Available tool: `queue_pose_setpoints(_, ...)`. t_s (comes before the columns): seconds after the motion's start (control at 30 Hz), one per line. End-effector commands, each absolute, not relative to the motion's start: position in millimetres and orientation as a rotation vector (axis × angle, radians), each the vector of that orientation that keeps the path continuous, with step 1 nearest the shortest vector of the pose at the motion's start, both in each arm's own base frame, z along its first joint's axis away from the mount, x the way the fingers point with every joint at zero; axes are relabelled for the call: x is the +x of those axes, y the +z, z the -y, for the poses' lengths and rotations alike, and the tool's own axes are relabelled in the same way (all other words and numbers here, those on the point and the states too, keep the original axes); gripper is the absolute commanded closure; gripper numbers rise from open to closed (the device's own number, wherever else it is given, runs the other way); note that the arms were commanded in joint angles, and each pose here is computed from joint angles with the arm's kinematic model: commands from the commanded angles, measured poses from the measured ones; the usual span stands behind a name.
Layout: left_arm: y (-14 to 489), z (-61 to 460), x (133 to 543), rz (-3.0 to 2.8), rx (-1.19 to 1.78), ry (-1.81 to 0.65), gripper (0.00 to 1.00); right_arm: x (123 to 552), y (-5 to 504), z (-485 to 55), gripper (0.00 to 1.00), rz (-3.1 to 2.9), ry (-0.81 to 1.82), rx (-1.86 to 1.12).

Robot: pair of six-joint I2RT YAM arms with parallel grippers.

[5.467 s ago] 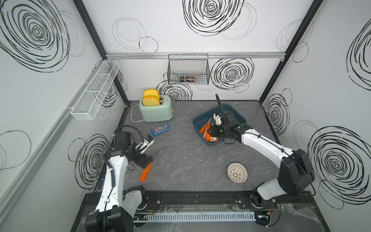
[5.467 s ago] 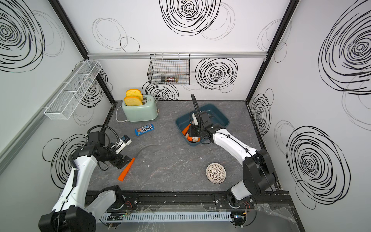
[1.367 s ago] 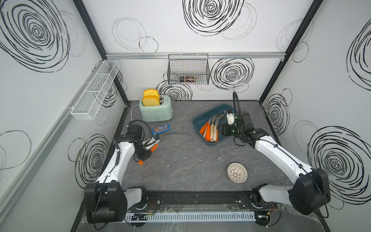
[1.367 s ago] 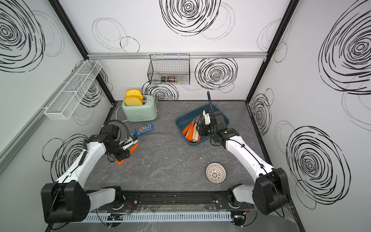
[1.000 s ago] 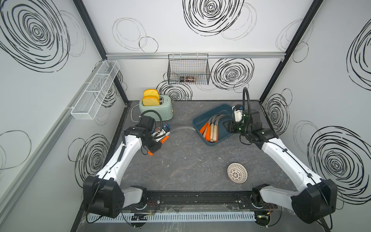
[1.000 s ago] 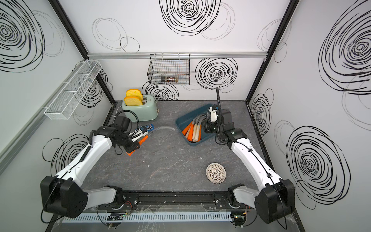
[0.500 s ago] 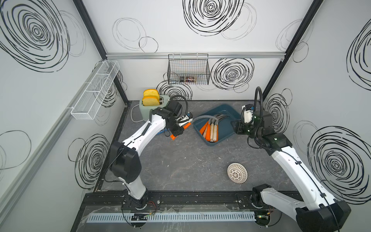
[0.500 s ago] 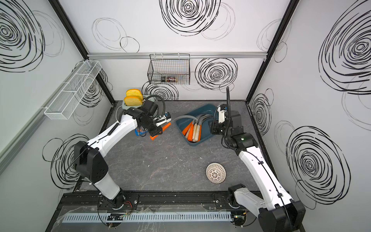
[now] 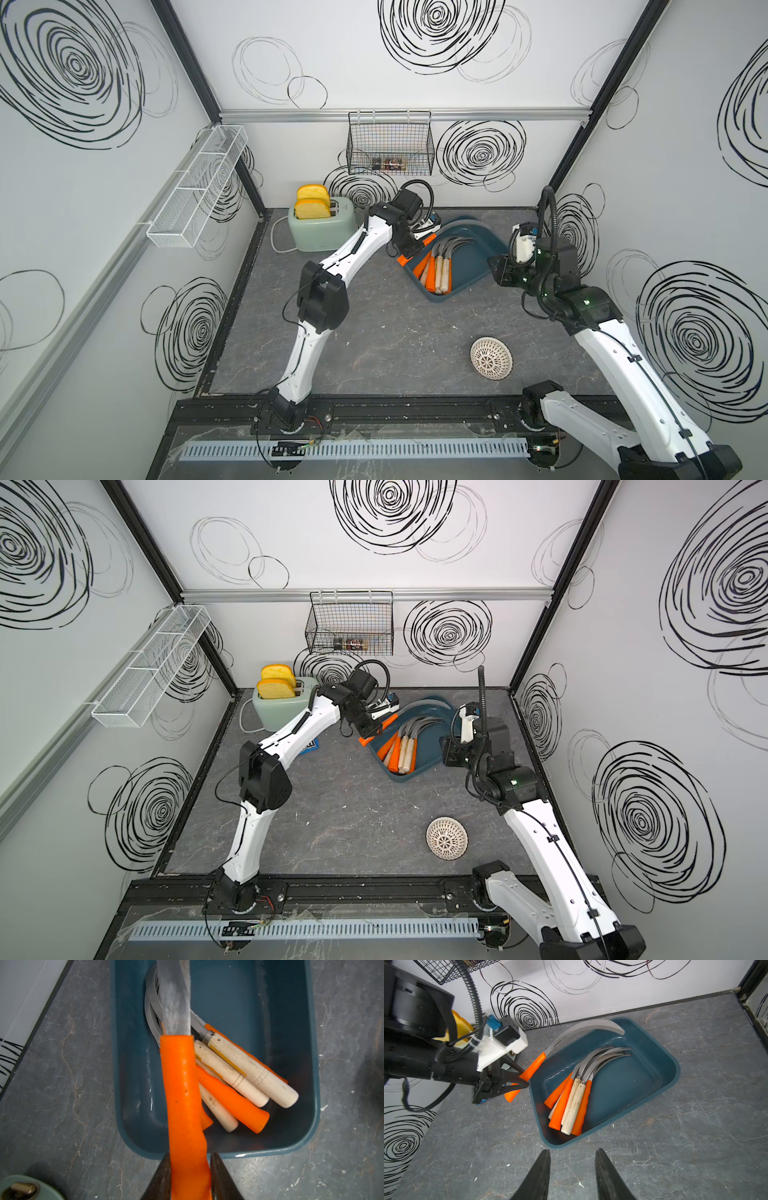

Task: Put small sickles into storage boxes
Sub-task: Place the sickle in the storage box.

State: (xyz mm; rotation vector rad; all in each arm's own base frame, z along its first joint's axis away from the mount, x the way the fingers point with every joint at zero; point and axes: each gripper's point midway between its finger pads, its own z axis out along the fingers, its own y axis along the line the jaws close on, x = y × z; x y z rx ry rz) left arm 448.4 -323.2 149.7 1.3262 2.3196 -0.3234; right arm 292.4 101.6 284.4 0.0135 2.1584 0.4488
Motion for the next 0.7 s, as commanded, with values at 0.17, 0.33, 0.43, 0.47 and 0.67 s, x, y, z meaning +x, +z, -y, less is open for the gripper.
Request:
queue_pose_setpoints(0.17, 137.8, 349.8, 462.4, -2.292, 1.271, -0.332, 1.00, 287.5, 271.6, -96.8, 0.61, -2.201, 0.433, 0.039)
queue_pose_setpoints(0.33, 125.5, 364.6, 461.9, -2.283, 1.293, -0.320, 1.00, 288.0, 268.4, -97.6, 0.61, -2.212, 0.435, 0.041)
queue_pose_setpoints(0.43, 114.8, 368.9, 461.3, -2.285, 1.312, -0.293, 1.00, 287.7, 266.1, -99.1, 0.61, -2.219, 0.446, 0.041)
queue_pose_setpoints(0.47, 111.5, 370.0, 461.2, -2.287, 1.316, -0.286, 1.00, 287.8, 265.3, -98.9, 0.61, -2.221, 0.445, 0.043)
queue_pose_setpoints(0.67, 104.3, 372.1, 467.3, -2.284, 1.303, -0.276, 1.00, 287.7, 262.8, -99.0, 0.61, -2.227, 0.444, 0.044)
